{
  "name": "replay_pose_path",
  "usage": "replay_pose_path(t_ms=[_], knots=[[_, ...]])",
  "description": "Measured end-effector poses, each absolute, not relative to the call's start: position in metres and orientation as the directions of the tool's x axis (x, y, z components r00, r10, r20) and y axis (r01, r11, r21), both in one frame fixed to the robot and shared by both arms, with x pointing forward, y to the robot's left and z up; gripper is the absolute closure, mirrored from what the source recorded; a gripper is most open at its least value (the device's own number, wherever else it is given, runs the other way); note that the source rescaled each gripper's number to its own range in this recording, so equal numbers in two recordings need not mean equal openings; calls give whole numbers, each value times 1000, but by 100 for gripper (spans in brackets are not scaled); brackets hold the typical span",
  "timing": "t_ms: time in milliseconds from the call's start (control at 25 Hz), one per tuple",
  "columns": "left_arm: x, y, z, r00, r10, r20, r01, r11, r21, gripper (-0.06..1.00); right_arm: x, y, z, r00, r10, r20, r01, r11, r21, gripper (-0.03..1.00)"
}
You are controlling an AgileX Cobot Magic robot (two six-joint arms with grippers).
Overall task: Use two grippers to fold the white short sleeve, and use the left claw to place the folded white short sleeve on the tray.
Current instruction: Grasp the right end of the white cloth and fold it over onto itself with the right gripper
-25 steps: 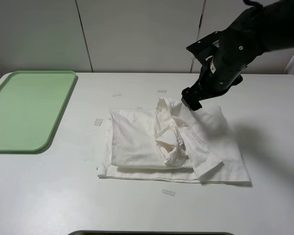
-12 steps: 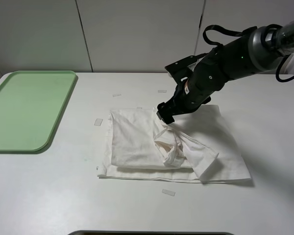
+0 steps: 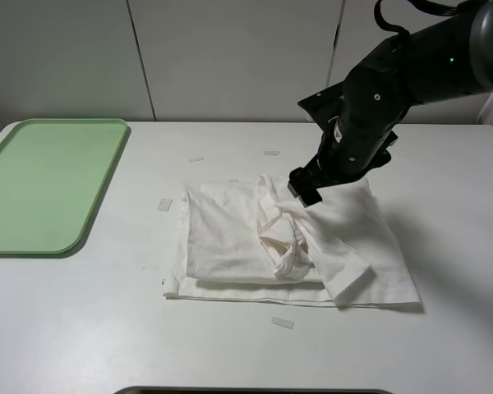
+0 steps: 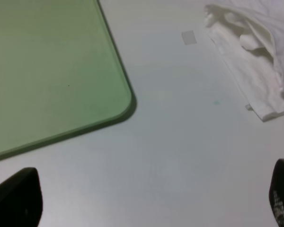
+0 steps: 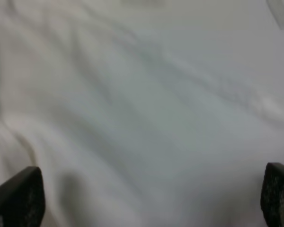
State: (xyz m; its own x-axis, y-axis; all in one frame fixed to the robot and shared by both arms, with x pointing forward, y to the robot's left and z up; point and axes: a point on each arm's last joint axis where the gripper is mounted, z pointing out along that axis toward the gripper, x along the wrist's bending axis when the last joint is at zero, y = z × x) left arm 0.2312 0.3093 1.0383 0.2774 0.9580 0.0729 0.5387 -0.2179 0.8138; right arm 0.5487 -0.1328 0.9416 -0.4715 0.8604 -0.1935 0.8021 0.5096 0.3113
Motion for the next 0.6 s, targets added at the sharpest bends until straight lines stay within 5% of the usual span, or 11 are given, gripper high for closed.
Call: replay_pose_path(t_ms=[200,600], knots=[[231,309,1038,277,958,74,539,-218,814,-1,519,-154,917,-472,855,-213,860,500,103,-3],[231,310,1038,272,959,81,538,-221,813,-1,498,-141,897,-456,885,-97,872,466,151,-3]])
